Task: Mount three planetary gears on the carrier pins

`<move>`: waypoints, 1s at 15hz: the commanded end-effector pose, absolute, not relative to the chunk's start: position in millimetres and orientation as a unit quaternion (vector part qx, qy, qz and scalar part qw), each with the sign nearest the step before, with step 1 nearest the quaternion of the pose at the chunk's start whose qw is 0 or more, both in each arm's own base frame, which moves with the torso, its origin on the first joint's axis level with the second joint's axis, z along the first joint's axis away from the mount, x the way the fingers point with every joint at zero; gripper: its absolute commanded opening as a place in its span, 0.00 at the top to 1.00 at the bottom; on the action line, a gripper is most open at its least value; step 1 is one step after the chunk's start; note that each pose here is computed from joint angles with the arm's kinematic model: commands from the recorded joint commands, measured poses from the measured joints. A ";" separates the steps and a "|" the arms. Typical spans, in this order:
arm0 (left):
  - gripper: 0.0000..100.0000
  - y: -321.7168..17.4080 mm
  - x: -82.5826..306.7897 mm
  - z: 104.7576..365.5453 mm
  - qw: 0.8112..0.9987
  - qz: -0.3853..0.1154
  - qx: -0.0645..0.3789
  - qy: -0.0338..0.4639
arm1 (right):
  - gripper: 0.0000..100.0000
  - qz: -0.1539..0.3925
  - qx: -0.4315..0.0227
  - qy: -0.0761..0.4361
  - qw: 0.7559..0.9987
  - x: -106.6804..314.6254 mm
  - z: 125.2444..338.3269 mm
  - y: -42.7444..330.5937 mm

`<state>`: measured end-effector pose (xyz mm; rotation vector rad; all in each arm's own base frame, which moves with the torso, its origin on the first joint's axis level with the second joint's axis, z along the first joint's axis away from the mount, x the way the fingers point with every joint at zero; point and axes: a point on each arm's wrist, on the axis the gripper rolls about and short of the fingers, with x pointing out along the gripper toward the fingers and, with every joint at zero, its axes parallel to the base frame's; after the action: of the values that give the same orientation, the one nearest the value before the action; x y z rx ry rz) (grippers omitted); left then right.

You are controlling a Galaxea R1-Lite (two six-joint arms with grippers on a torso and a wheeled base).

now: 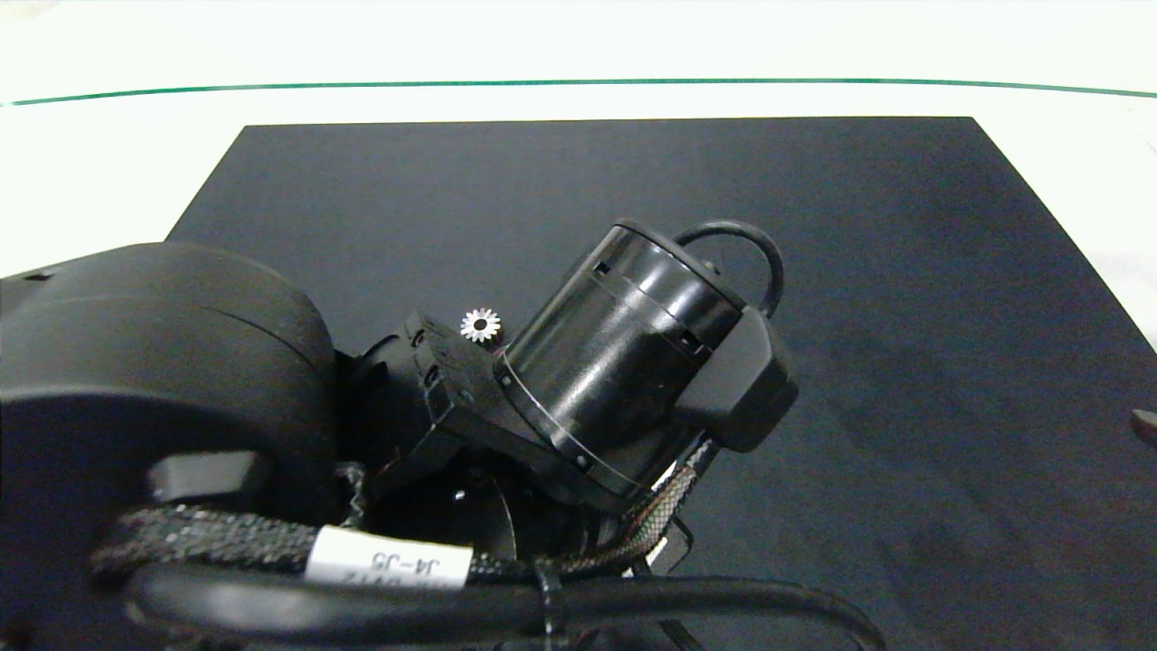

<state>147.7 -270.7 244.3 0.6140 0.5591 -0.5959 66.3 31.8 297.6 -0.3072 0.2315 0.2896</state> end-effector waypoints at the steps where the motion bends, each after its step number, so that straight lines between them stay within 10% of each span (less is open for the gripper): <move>1: 0.90 -281.6 155.2 231.0 0.864 -0.280 0.310 0.280 | 0.00 0.135 -0.136 0.070 0.979 40.2 303.3 16.4; 15: 0.90 -283.8 184.9 222.8 0.846 -0.267 0.367 0.280 | 0.00 0.133 -0.116 0.023 0.984 6.8 296.3 -2.8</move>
<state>182.9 -286.2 222.9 0.7725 0.5863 -0.5740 6.8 -2.7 296.8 -0.2306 0.0445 0.2682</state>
